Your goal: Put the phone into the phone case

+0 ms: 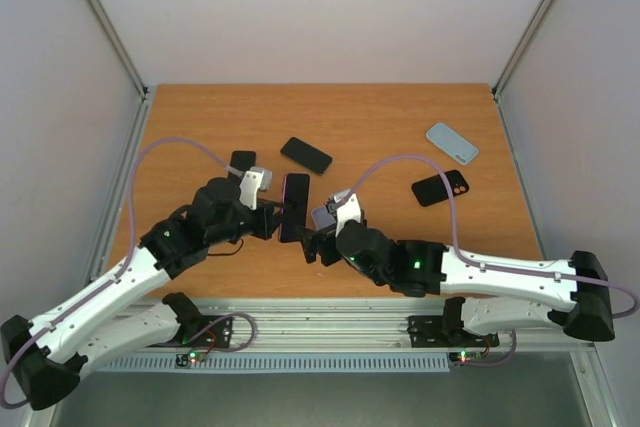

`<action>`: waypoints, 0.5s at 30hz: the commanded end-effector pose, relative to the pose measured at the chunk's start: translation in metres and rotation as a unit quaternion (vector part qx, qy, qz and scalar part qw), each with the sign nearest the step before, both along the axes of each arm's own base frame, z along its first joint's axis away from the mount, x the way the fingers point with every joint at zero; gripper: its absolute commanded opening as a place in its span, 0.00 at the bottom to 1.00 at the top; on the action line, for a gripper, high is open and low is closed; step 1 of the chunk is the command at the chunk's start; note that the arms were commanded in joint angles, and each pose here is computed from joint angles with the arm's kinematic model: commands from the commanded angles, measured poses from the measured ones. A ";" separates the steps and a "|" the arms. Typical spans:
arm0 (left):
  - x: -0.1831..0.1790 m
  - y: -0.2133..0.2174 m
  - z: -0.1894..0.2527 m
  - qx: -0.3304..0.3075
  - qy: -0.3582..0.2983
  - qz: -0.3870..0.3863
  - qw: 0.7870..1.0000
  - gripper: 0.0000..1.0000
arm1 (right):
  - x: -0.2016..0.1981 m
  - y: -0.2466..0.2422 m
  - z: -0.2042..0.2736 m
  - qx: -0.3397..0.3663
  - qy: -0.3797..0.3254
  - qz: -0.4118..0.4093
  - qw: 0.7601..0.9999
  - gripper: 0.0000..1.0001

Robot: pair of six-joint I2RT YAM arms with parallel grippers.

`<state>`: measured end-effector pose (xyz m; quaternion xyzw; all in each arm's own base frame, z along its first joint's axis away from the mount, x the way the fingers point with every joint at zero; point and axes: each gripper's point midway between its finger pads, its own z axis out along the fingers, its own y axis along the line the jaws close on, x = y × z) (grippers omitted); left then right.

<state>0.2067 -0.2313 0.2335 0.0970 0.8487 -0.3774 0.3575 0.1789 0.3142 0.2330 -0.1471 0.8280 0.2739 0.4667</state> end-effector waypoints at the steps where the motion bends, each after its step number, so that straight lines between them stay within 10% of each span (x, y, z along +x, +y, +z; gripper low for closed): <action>1: -0.015 -0.003 0.021 0.054 -0.029 -0.074 0.995 0.01 | -0.015 -0.014 0.007 -0.071 -0.037 0.079 0.994 0.98; 15: -0.059 -0.019 0.053 0.129 -0.123 -0.309 0.934 0.01 | -0.069 -0.048 0.057 -0.168 -0.101 0.297 0.934 0.98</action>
